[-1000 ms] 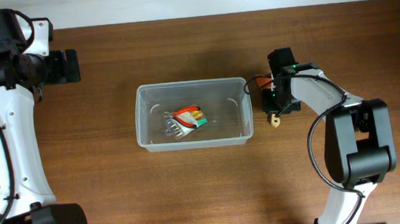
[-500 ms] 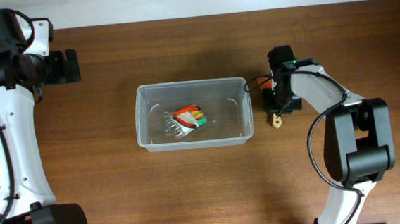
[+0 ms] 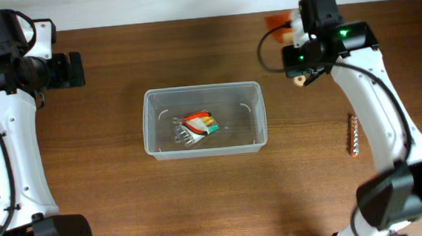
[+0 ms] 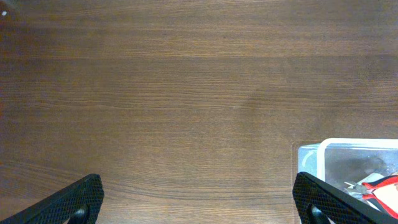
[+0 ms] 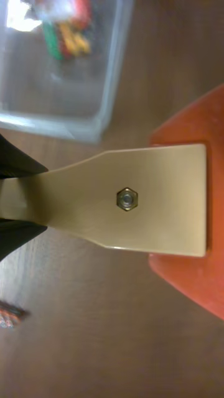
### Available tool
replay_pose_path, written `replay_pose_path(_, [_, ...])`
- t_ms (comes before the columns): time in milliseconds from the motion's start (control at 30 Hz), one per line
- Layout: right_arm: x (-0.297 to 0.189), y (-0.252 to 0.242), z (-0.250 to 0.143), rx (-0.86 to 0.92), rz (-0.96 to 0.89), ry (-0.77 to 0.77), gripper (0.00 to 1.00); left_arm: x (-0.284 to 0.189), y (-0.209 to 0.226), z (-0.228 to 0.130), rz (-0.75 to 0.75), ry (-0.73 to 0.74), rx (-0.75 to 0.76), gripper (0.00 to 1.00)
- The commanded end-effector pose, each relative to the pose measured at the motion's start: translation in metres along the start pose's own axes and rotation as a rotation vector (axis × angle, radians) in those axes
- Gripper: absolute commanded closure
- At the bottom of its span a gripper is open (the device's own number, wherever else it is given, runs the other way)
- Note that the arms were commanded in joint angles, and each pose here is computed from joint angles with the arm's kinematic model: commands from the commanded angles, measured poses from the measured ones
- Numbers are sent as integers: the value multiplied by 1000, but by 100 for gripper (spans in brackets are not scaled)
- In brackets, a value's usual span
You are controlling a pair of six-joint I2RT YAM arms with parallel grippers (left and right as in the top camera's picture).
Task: Pack container
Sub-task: 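Lift the scraper over the container, release it inside, retract right arm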
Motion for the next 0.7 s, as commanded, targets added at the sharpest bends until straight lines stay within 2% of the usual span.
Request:
replay_pose_path(0, [-47, 68, 1, -500, 126, -86, 96, -2, -3, 2, -17, -11, -7, 1])
replay_pose_path(167, [-47, 126, -32, -865, 216, -23, 96, -2, -3, 2, -17, -11, -7, 1])
replay_pose_path(300, [-29, 160, -52, -1030, 283, 19, 96, -2, -3, 2, -17, -11, -7, 1])
replay_pose_path(400, [-6, 171, -61, -1077, 304, 72, 96, -2, -3, 2, -17, -11, -7, 1])
replay_pose_path(667, [74, 174, -83, -1042, 419, 248, 96, -2, -5, 2, -27, -14, -7, 1])
Point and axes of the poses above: each gripper's point midway between its finger pads, its own x axis out along the fingers, its own y axis along the line the jaws close on, z = x × y, the point moved 2 cm from there along -x, back along the fingers, and after that the axes turned 5 degrees about x, right-handed, at the moved point
